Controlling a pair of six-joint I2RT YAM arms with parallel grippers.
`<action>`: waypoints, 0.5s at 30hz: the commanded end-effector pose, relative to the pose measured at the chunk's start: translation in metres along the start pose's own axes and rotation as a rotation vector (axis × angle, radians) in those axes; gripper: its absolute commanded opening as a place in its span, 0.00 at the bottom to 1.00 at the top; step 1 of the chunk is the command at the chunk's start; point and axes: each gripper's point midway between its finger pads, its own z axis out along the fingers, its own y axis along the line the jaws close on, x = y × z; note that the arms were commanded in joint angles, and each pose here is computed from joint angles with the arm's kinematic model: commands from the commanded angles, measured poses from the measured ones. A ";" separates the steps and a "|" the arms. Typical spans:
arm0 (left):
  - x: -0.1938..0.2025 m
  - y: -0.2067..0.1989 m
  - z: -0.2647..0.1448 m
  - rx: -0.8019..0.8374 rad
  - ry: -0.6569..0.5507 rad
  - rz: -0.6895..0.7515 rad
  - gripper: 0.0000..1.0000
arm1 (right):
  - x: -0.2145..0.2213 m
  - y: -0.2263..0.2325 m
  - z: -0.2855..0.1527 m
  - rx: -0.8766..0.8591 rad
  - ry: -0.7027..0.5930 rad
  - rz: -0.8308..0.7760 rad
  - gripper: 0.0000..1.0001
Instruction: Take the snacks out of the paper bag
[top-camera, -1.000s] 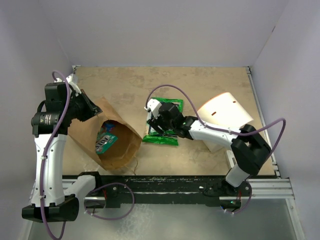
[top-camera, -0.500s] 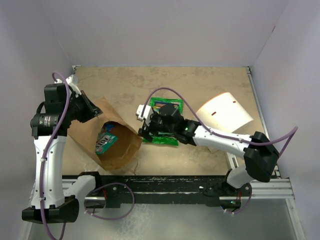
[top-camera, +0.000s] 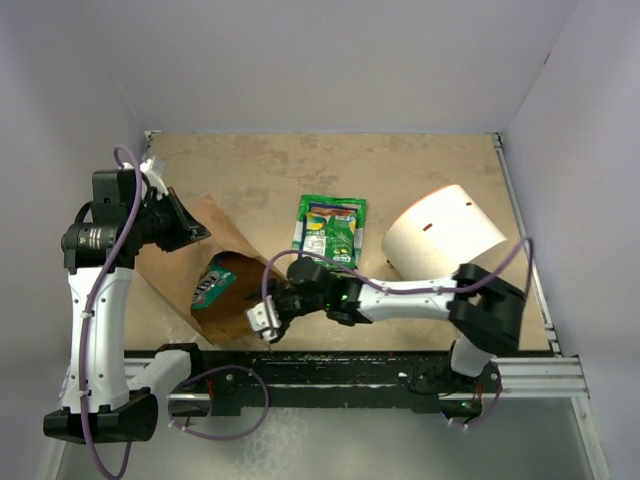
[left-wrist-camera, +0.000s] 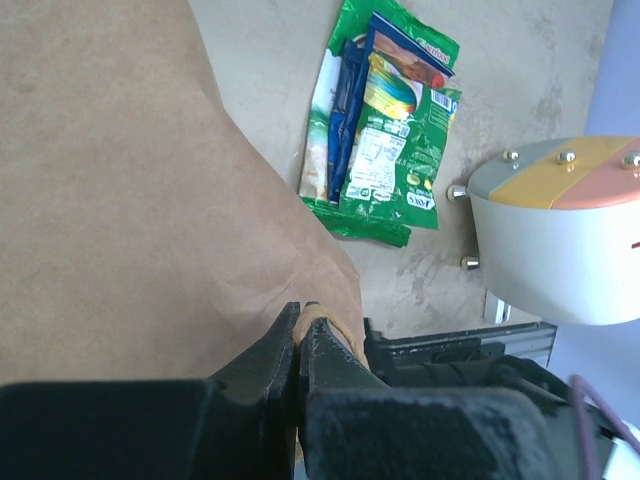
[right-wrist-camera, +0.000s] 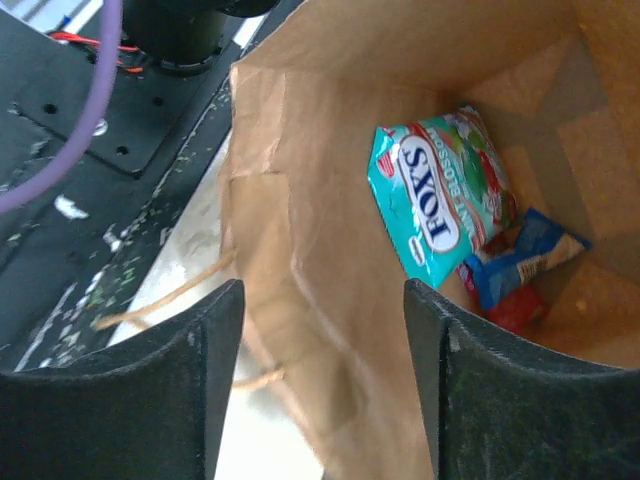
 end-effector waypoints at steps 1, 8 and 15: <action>-0.002 -0.014 -0.013 0.066 -0.027 0.059 0.00 | -0.017 -0.034 0.039 0.024 -0.010 -0.233 0.63; 0.015 -0.016 -0.006 0.112 0.050 0.046 0.00 | 0.021 -0.054 0.087 0.088 0.086 -0.213 0.63; 0.023 -0.028 -0.012 0.178 0.113 0.061 0.00 | 0.052 -0.064 0.104 0.156 0.161 -0.267 0.71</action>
